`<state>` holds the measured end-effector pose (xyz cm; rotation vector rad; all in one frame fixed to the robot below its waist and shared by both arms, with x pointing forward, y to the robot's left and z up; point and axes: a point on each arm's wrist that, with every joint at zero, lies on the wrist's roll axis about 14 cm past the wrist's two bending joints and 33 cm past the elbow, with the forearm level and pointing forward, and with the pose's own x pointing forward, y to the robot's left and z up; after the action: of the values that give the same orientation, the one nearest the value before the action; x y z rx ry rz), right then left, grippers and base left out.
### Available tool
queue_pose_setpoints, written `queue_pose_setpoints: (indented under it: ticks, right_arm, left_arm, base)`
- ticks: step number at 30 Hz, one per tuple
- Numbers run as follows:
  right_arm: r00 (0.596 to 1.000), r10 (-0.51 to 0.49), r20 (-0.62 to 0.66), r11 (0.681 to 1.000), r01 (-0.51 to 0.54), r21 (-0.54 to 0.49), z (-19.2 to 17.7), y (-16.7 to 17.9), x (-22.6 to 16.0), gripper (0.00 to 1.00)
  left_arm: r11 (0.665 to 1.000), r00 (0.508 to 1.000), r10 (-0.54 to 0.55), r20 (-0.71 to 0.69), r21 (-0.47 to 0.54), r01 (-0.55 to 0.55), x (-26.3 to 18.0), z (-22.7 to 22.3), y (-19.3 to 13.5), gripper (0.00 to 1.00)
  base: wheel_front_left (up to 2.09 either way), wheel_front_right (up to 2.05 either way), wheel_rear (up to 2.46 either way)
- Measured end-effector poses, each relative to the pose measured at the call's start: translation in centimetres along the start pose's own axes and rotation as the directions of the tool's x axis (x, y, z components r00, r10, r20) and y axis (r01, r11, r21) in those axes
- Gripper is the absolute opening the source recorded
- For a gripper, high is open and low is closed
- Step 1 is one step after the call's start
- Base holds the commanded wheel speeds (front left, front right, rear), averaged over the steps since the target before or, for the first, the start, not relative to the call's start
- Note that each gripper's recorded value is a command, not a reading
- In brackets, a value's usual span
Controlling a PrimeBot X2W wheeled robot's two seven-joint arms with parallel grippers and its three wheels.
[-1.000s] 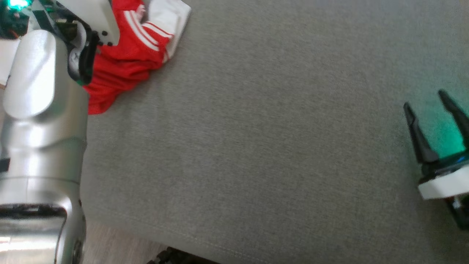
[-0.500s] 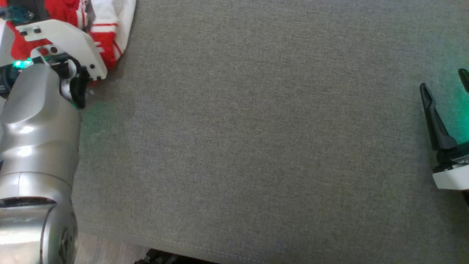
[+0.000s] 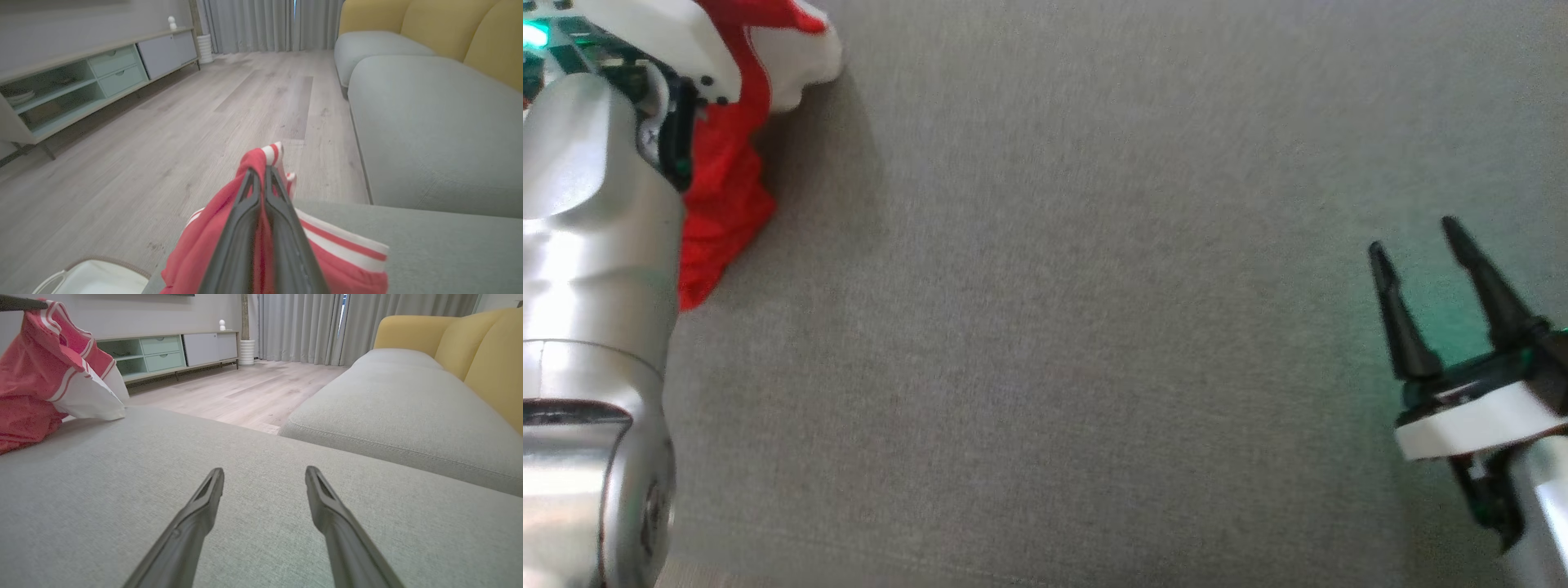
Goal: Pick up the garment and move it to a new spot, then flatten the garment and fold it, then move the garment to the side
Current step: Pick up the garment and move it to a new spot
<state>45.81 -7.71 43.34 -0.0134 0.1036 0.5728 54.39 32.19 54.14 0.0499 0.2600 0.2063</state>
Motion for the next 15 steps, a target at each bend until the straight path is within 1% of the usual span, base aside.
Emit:
queue_pose_setpoints:
  ticks: [4,6,8,10,12,15]
  right_arm:
    - [0.998,-0.021,0.063,1.000,0.021,0.008,2.7,1.4,-1.6,1.00]
    - [0.996,-0.044,0.083,0.999,0.042,0.018,3.7,1.8,-2.9,1.00]
    - [0.993,-0.072,0.089,0.997,0.069,0.032,4.1,2.2,-4.7,1.00]
    - [0.990,-0.104,0.095,0.994,0.100,0.042,4.3,2.2,-6.4,1.00]
    - [0.983,-0.143,0.113,0.989,0.139,0.044,4.9,1.8,-7.9,1.00]
    - [0.965,-0.210,0.157,0.978,0.205,0.046,6.3,0.6,-10.0,1.00]
  left_arm:
    - [0.997,0.989,-0.073,0.130,0.041,0.068,-2.5,5.1,-1.9,0.00]
    - [0.993,0.973,-0.113,0.201,0.061,0.103,-3.9,8.0,-3.3,0.00]
    - [0.986,0.946,-0.162,0.281,0.081,0.144,-5.6,11.2,-5.2,0.00]
    - [0.972,0.903,-0.236,0.360,0.106,0.212,-7.3,14.3,-8.3,0.00]
    - [0.946,0.846,-0.322,0.425,0.123,0.299,-9.0,17.2,-12.2,0.00]
    - [0.883,0.749,-0.462,0.476,0.163,0.441,-11.9,20.3,-18.5,0.00]
  base:
    - [0.00,0.00,0.00]
    - [0.00,0.00,0.00]
    - [0.00,0.00,0.00]
    - [0.00,0.00,0.00]
    - [0.00,0.00,0.00]
    - [0.00,0.00,0.00]
